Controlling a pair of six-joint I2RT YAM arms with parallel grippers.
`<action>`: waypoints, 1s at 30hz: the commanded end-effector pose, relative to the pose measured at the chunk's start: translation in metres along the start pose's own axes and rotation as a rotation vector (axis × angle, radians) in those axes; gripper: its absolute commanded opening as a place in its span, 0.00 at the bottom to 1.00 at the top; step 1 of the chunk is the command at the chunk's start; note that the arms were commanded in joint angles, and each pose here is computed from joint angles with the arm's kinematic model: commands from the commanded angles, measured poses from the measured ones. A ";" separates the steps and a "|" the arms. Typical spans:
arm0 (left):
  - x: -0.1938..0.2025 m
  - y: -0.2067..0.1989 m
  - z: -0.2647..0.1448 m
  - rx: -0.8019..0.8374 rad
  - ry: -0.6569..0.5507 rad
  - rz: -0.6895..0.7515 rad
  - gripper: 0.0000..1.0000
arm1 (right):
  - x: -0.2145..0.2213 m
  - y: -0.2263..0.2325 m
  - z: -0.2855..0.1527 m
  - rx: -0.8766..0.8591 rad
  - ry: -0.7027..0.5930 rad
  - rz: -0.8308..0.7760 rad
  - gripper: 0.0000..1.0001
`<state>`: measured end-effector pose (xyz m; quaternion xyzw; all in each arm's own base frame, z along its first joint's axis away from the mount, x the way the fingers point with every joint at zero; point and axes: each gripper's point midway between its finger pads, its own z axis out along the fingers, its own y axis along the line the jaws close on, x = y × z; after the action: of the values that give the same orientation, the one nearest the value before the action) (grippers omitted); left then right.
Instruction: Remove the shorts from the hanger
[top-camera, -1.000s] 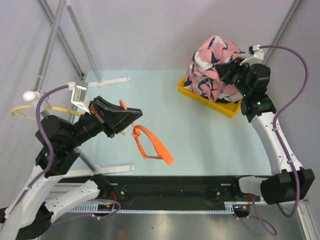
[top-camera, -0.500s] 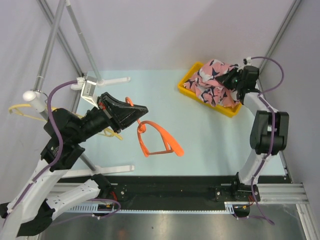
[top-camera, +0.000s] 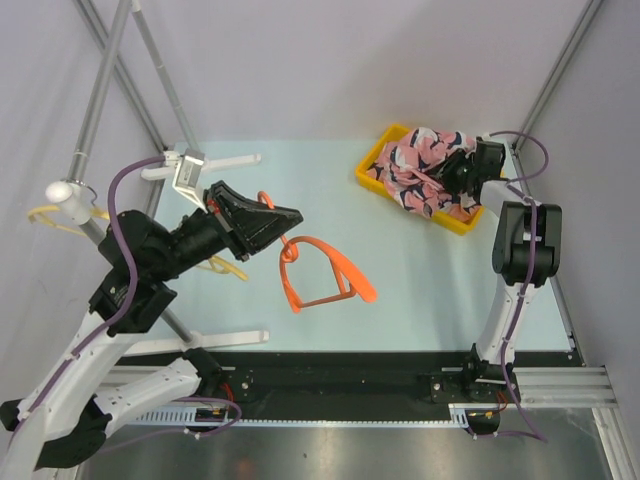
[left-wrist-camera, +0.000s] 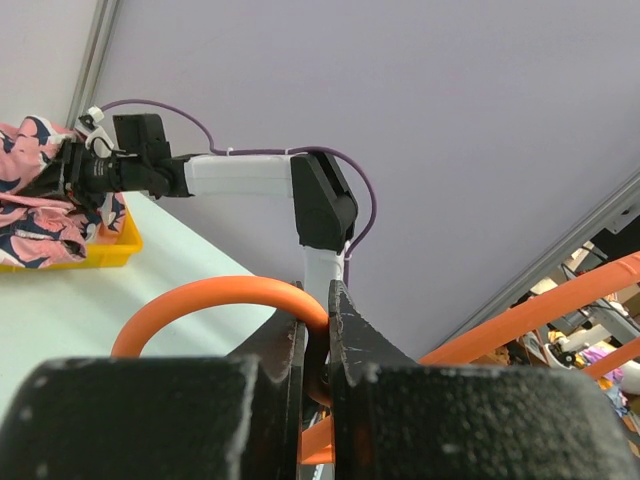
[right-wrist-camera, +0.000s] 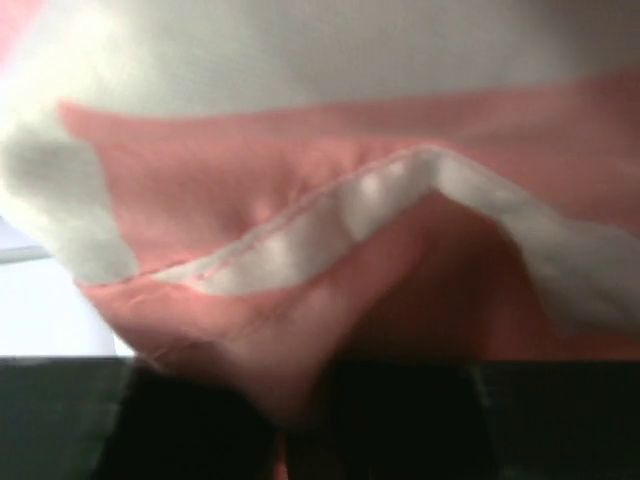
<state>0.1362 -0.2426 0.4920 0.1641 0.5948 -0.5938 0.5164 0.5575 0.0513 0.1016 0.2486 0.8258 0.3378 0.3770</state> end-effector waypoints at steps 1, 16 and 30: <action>-0.010 -0.012 0.002 0.055 -0.037 -0.006 0.00 | -0.011 0.012 -0.024 0.077 0.040 -0.025 0.47; -0.007 0.016 0.023 -0.045 -0.015 0.008 0.00 | 0.019 0.041 -0.186 0.336 -0.031 -0.227 0.95; -0.005 0.114 0.056 -0.433 0.080 0.201 0.00 | 0.095 0.261 -0.359 -0.479 -0.171 -0.500 1.00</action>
<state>0.2383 -0.2825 0.4446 0.1338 0.7017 -0.4606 0.5269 0.3026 0.1347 0.3525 0.0294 0.8071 0.3228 0.4935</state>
